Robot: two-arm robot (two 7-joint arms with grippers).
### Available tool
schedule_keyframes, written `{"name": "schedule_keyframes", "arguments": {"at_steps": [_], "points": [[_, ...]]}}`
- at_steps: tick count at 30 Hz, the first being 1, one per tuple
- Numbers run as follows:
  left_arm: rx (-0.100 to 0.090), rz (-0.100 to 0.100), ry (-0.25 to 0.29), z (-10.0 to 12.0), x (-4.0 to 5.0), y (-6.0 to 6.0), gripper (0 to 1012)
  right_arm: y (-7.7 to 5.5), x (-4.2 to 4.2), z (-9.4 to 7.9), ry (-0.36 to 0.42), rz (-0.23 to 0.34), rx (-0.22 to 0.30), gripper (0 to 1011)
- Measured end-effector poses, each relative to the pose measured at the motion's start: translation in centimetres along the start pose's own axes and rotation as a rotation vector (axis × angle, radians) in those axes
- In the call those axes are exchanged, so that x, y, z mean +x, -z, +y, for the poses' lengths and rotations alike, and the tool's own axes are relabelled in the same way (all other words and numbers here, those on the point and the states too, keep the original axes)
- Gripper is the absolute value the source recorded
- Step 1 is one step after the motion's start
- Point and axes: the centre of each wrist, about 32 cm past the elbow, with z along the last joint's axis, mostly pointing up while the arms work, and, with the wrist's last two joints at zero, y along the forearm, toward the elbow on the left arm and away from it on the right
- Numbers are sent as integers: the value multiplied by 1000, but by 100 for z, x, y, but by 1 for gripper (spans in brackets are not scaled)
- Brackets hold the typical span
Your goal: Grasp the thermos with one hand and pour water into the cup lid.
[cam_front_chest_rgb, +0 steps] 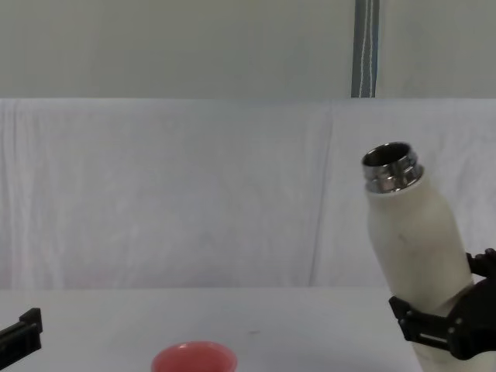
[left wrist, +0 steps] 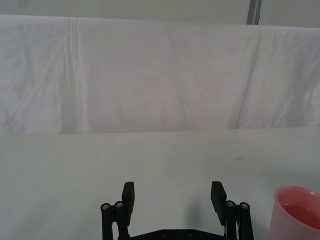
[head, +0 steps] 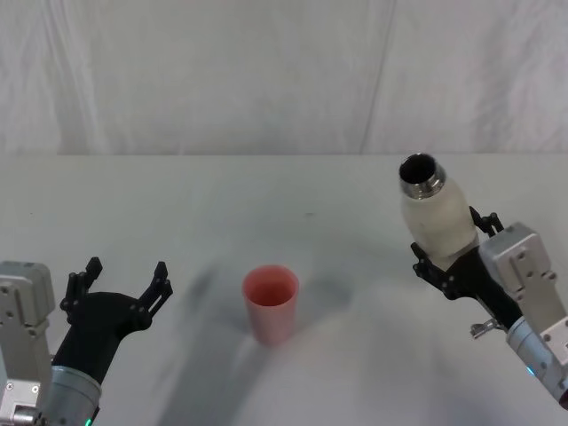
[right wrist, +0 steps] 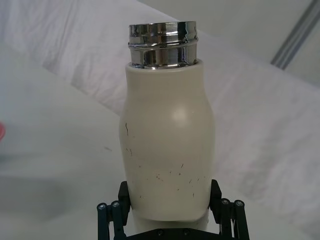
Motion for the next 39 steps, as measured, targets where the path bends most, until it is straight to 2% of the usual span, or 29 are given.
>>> {"name": "schedule_keyframes", "arguments": {"at_steps": [5, 21, 39], "points": [[0, 0, 0, 0, 0, 0, 1001, 17, -40, 66, -24, -73, 23, 952], [0, 0, 0, 0, 0, 0, 1001, 48, -151, 268, -100, -223, 92, 952], [0, 0, 0, 0, 0, 0, 1001, 78, -170, 337, -113, -288, 123, 952]]}}
